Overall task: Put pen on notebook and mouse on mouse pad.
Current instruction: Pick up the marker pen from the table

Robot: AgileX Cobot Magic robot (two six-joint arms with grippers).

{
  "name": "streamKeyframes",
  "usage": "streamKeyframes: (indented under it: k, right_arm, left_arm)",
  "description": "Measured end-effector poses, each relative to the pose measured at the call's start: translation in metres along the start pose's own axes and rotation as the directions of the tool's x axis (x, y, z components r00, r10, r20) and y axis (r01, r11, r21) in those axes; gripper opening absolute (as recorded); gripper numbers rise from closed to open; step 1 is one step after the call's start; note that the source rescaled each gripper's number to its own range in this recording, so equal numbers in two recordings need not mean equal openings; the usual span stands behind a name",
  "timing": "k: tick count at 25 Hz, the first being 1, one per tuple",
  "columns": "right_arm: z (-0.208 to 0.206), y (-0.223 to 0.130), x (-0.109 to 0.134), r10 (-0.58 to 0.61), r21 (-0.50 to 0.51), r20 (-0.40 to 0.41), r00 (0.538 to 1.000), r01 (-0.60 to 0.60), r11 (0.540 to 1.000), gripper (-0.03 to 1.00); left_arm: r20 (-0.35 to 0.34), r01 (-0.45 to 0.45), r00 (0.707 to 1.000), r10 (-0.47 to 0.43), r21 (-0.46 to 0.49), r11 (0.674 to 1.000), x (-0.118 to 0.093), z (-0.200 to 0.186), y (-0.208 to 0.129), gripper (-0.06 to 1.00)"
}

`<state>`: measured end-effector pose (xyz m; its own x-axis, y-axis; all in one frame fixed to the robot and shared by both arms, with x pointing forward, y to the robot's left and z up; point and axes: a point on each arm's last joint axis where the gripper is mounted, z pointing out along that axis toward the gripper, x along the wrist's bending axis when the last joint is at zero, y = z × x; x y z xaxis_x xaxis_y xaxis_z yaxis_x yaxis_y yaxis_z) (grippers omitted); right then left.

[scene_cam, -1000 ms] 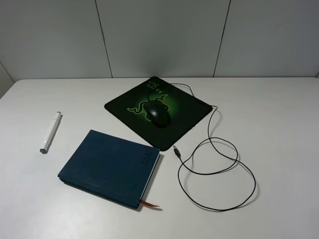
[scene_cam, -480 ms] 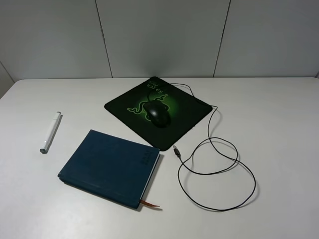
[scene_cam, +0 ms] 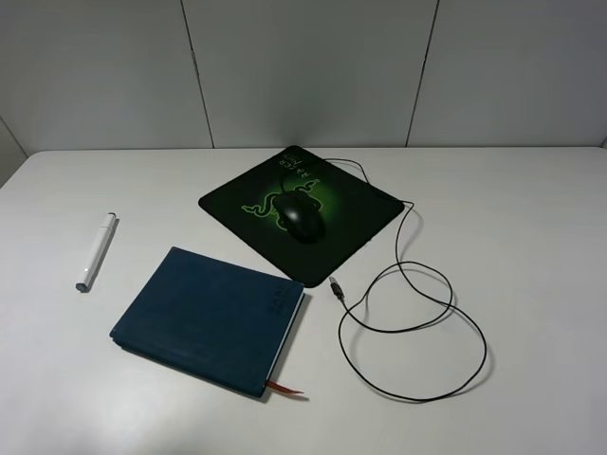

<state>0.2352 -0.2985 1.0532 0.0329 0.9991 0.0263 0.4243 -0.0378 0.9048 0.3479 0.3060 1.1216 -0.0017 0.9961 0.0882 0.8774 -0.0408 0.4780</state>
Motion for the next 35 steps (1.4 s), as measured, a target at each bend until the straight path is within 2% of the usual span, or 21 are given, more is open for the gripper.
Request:
streamKeyframes:
  k: [3,8,15,22,35]
  right_arm:
    - [0.0,0.0,0.0,0.0,0.0,0.0,1.0,0.0,1.0,1.0]
    - [0.0,0.0,0.0,0.0,0.0,0.0,1.0,0.0,1.0,1.0]
    - [0.0,0.0,0.0,0.0,0.0,0.0,1.0,0.0,1.0,1.0]
    - [0.0,0.0,0.0,0.0,0.0,0.0,1.0,0.0,1.0,1.0]
    - [0.0,0.0,0.0,0.0,0.0,0.0,1.0,0.0,1.0,1.0]
  left_arm:
    - [0.0,-0.008,1.0,0.008,0.07,0.998,-0.001,0.016,0.021,1.0]
    - [0.005,-0.02,1.0,0.02,0.112,0.994,-0.005,0.048,0.052,1.0]
    - [0.015,-0.041,0.999,0.038,0.218,0.975,-0.01,0.107,0.077,1.0]
    - [0.024,-0.054,0.999,0.049,0.273,0.96,-0.015,0.151,0.087,1.0]
    - [0.04,-0.072,0.997,0.063,0.308,0.949,-0.022,0.21,0.093,1.0]
